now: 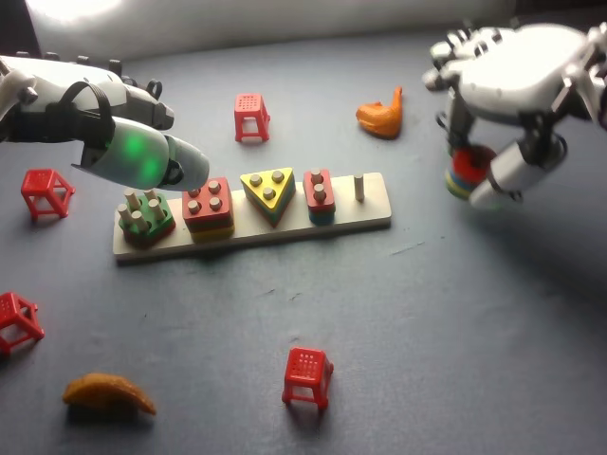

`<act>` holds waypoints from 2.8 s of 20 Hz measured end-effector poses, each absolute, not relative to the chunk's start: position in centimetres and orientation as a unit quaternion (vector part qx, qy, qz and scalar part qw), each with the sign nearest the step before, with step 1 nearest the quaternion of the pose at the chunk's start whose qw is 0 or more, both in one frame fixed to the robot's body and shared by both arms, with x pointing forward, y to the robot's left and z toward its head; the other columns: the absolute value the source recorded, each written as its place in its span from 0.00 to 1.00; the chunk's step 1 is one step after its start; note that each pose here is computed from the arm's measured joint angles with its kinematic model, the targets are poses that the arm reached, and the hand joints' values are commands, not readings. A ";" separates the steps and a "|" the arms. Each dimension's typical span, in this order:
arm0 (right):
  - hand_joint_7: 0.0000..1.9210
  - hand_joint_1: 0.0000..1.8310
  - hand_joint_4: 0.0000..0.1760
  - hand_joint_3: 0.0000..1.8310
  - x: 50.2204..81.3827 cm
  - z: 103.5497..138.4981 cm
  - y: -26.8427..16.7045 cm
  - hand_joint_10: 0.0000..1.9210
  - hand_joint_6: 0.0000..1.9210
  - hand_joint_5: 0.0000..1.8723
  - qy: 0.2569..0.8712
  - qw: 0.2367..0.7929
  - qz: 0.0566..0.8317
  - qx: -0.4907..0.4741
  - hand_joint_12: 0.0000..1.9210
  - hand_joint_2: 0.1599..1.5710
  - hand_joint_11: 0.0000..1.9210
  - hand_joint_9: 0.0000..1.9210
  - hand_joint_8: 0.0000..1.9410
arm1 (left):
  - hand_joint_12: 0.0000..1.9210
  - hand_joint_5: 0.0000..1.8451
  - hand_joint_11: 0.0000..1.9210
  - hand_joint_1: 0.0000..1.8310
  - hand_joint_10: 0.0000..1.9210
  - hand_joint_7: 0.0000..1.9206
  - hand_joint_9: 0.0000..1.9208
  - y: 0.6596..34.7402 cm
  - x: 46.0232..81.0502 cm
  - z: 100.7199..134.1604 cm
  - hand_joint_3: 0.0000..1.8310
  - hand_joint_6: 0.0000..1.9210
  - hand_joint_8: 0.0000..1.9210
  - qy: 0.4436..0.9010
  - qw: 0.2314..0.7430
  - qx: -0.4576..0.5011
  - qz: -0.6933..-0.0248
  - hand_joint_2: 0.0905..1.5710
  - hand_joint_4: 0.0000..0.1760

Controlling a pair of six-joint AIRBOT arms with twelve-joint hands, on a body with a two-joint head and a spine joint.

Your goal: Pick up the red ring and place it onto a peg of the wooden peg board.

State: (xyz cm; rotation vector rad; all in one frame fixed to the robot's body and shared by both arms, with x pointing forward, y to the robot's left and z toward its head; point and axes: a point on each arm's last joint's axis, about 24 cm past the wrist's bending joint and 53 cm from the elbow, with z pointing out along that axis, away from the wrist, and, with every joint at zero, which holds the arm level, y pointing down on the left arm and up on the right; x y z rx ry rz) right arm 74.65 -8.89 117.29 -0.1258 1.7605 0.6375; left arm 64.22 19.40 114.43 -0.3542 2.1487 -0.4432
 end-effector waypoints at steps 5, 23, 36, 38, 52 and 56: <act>0.11 0.61 1.00 0.00 74.0 121.3 -6.2 0.00 0.05 0.78 0.733 0.604 0.305 -0.070 0.00 0.56 0.00 0.00 0.00 | 0.15 0.11 0.00 0.00 0.00 0.10 0.07 19.4 64.2 114.4 0.00 0.00 0.00 0.867 0.443 -0.143 -0.178 0.80 0.00; 0.15 0.61 1.00 0.00 73.7 120.5 0.3 0.00 0.18 0.72 0.732 0.590 0.316 -0.129 0.00 0.58 0.00 0.00 0.00 | 0.21 0.13 0.00 0.00 0.00 0.12 0.09 19.1 64.2 114.4 0.00 0.00 0.00 0.867 0.443 -0.141 -0.180 0.80 0.00; 0.12 0.61 1.00 0.00 73.8 121.6 2.2 0.00 0.21 0.70 0.723 0.593 0.328 -0.133 0.00 0.58 0.00 0.00 0.00 | 0.17 0.12 0.00 0.00 0.00 0.11 0.07 19.0 64.2 114.3 0.00 0.00 0.00 0.867 0.442 -0.140 -0.180 0.80 0.00; 0.12 0.61 1.00 0.00 73.9 121.6 2.1 0.00 0.21 0.70 0.723 0.594 0.327 -0.132 0.00 0.58 0.00 0.00 0.00 | 0.17 0.12 0.00 0.00 0.00 0.11 0.08 19.0 64.2 114.3 0.00 0.00 0.00 0.867 0.442 -0.140 -0.180 0.79 0.00; 0.13 0.60 1.00 0.00 73.6 120.3 1.7 0.00 0.26 0.67 0.731 0.586 0.321 -0.137 0.00 0.59 0.00 0.00 0.00 | 0.15 0.10 0.00 0.00 0.00 0.09 0.07 19.0 64.2 114.4 0.00 0.00 0.00 0.867 0.442 -0.140 -0.180 0.79 0.00; 0.13 0.60 1.00 0.00 72.6 120.0 2.6 0.00 0.25 0.68 0.733 0.577 0.329 -0.148 0.00 0.59 0.00 0.00 0.00 | 0.13 0.08 0.00 0.00 0.00 0.08 0.06 19.0 64.2 114.4 0.00 0.00 0.00 0.867 0.442 -0.140 -0.181 0.79 0.00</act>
